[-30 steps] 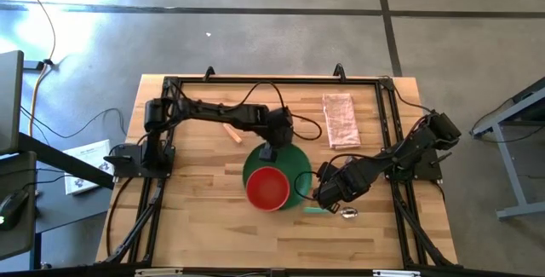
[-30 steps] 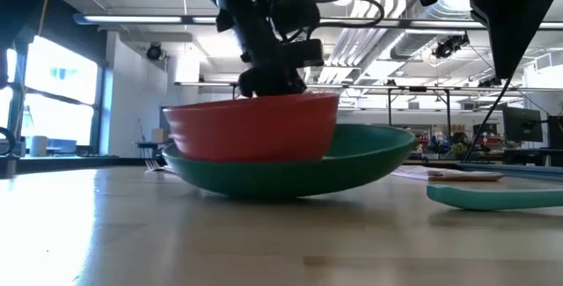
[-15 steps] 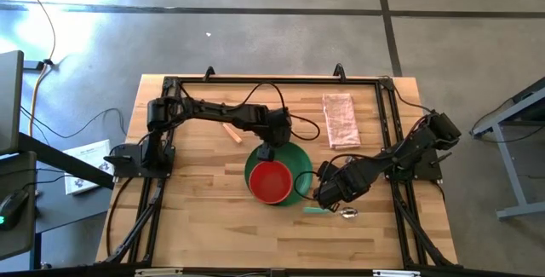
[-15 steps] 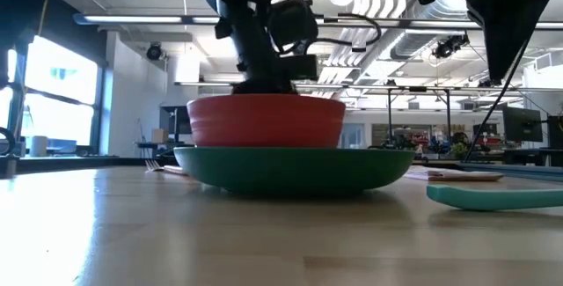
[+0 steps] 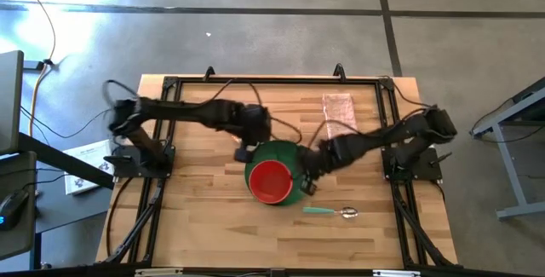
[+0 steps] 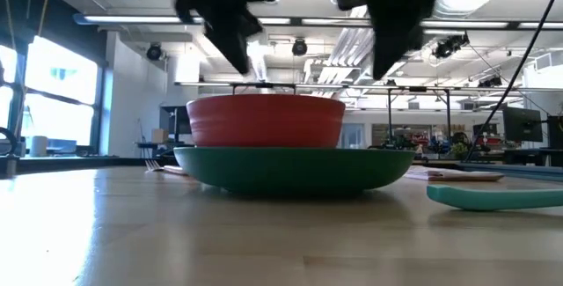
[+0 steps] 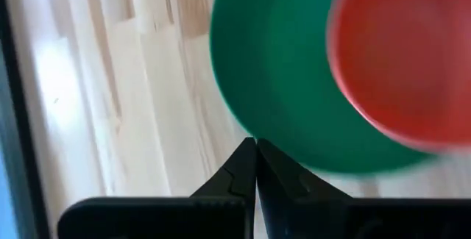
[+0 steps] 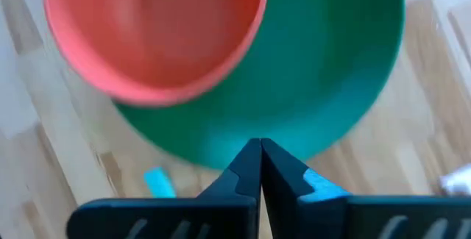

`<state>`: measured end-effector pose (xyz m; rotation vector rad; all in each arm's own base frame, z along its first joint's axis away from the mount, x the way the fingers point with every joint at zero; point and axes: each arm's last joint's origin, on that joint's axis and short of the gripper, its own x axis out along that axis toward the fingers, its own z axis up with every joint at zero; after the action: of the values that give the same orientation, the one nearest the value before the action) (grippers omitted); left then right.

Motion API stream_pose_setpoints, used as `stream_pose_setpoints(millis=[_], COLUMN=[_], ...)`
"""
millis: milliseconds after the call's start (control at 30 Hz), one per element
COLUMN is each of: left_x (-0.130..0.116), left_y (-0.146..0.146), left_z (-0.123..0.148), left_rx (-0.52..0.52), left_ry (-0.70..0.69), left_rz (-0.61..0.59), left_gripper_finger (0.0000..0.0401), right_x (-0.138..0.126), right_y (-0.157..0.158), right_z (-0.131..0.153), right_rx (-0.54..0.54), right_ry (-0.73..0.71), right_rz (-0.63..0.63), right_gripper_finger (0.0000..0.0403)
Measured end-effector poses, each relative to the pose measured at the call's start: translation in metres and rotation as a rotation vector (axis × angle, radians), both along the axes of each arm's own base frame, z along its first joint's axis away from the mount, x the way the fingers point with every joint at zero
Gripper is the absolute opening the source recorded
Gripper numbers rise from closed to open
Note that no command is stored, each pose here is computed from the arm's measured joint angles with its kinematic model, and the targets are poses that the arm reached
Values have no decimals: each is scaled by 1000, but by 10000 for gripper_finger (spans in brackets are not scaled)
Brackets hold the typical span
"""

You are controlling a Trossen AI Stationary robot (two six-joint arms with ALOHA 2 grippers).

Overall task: Set table place
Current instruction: Adjust the orange bowl

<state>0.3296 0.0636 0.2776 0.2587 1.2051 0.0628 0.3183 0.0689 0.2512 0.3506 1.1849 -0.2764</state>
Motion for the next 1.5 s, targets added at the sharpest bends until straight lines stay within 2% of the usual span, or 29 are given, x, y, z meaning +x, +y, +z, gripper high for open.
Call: stream_pose_setpoints(millis=[167, 300, 433, 633, 800, 933, 1067, 1200, 1367, 1500], left_x=[-32, -53, -70, -87, -94, -103, -118, -128, -147, -165], left_y=[-33, -51, -65, -81, -85, -86, -88, -92, -98, -100], left_z=[28, 41, 48, 58, 64, 66, 68, 73, 86, 97], left_rx=[19, 55, 74, 89, 93, 97, 110, 112, 99, 94], left_ry=[38, 65, 95, 69, 31, 70, 131, 110, 7, -87], left_rz=[51, 116, 170, 214, 231, 248, 290, 315, 333, 342], left_gripper_finger=[0, 0, 1, 1, 1, 0, 1, 1, 1, 0], right_x=[11, 16, 18, 25, 34, 39, 50, 63, 71, 77], right_y=[-40, -58, -60, -59, -57, -56, -56, -58, -62, -65], right_z=[2, 4, 4, -4, -15, -20, -9, 6, 10, -1], right_rx=[64, 122, 147, 195, 251, 281, 243, 159, 17, 7], right_ry=[-38, -84, -102, -107, -102, -77, -64, -45, 94, 139], right_rz=[14, 36, 66, 85, 122, 145, 216, 311, 300, 246], right_gripper_finger=[0, 0, 0, 1, 1, 1, 1, 11, 71, 126])
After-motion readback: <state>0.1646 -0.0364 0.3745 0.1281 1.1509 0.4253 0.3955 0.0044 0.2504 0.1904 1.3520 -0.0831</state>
